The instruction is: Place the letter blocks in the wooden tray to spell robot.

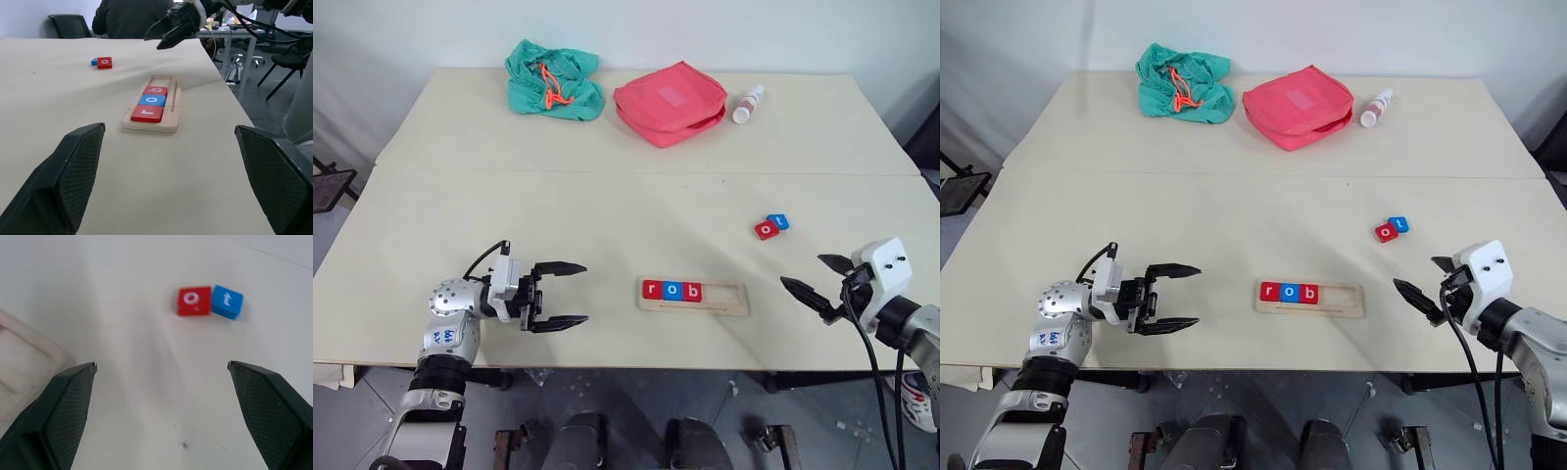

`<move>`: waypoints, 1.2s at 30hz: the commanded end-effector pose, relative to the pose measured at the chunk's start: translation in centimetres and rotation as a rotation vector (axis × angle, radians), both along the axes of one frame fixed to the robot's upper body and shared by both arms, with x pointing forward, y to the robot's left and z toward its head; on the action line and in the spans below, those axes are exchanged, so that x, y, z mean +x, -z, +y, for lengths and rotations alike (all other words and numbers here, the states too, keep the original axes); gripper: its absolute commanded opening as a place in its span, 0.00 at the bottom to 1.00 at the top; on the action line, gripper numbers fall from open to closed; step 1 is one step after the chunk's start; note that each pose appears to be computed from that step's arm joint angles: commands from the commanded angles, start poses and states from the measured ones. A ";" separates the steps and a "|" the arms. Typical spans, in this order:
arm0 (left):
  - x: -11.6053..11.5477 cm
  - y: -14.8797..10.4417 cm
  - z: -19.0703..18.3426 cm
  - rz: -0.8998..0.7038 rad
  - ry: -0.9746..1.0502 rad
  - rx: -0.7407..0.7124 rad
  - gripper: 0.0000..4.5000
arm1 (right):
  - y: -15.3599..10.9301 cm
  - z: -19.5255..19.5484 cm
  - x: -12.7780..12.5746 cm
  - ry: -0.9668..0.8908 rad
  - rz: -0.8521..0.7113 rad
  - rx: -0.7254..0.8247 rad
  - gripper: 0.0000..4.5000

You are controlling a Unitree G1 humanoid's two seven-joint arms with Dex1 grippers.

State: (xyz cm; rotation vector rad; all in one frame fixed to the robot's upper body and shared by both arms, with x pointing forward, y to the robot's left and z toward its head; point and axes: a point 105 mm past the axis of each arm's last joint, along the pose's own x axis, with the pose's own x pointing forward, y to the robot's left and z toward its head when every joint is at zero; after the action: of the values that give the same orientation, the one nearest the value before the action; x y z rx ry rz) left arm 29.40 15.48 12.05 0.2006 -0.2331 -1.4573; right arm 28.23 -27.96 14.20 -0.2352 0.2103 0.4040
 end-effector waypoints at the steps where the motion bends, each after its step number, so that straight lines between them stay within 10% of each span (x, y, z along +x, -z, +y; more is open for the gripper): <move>1: -0.3 -0.2 -0.1 -0.022 0.043 0.013 1.00 | -1.0 -0.4 -0.2 0.008 -0.041 -0.021 0.99; 24: -0.1 -0.4 0.2 -0.038 0.044 0.018 1.00 | -2.1 0.7 1.3 -0.015 -0.053 -0.010 0.99; 36: -1.0 -0.1 0.3 -0.031 0.025 0.015 1.00 | -0.9 2.7 8.8 0.006 -0.059 -0.059 0.99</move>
State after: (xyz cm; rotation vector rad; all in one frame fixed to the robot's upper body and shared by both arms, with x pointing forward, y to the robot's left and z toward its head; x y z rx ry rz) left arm 28.96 15.71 11.72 0.2130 -0.2310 -1.4543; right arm 36.61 -24.95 14.65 -0.2797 0.1936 0.4084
